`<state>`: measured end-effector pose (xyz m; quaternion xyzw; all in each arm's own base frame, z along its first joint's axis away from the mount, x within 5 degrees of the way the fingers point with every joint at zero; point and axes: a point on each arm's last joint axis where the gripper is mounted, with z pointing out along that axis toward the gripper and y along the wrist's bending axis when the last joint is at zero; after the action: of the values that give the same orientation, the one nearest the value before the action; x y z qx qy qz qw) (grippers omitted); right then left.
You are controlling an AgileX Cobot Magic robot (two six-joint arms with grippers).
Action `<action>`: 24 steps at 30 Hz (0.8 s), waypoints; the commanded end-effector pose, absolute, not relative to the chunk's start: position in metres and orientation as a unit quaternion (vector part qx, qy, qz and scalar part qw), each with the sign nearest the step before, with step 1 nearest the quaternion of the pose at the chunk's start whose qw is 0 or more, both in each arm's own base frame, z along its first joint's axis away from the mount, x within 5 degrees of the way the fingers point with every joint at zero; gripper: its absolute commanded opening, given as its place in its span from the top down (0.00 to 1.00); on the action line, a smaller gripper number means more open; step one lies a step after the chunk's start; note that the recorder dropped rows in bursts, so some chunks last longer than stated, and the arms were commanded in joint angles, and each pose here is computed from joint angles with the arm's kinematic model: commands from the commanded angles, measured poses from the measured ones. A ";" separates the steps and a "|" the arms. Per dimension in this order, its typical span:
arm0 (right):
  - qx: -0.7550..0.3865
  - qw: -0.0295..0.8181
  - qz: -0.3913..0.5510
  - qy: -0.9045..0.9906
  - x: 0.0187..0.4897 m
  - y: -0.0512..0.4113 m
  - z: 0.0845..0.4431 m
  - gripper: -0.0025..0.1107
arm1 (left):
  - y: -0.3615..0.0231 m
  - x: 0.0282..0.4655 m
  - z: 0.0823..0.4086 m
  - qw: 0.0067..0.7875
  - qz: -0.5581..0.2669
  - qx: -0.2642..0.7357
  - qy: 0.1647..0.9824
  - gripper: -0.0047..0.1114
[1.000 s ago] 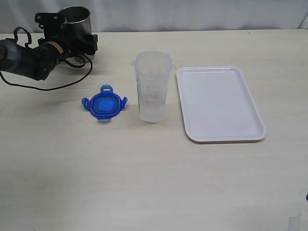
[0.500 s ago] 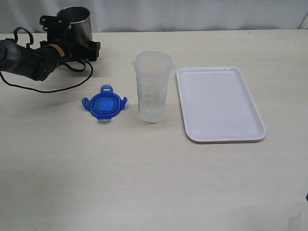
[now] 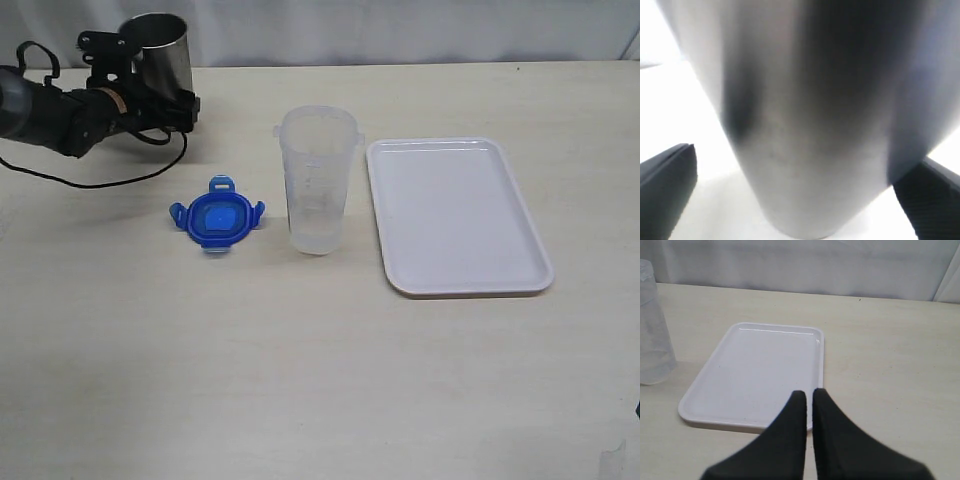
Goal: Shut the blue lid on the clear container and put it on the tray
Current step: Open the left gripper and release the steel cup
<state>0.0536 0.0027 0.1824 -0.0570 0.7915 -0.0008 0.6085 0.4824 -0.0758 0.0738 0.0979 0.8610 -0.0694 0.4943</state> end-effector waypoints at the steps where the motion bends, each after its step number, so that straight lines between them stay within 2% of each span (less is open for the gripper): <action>1: -0.057 0.610 -0.004 0.790 0.053 0.002 0.182 0.94 | -0.073 0.476 0.093 0.504 -0.072 0.093 0.856 0.05; 13: -0.057 0.610 -0.004 0.790 0.053 0.002 0.182 0.94 | -0.069 0.437 0.095 0.477 -0.076 0.087 0.871 0.05; 24: -0.057 0.610 -0.004 0.790 0.053 0.002 0.182 0.94 | -0.060 0.389 0.143 0.476 -0.073 0.071 0.873 0.05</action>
<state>0.0536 0.0027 0.1824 -0.0570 0.7915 -0.0008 0.6085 0.3992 -0.0637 0.1284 0.0839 0.8736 -0.0728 0.4737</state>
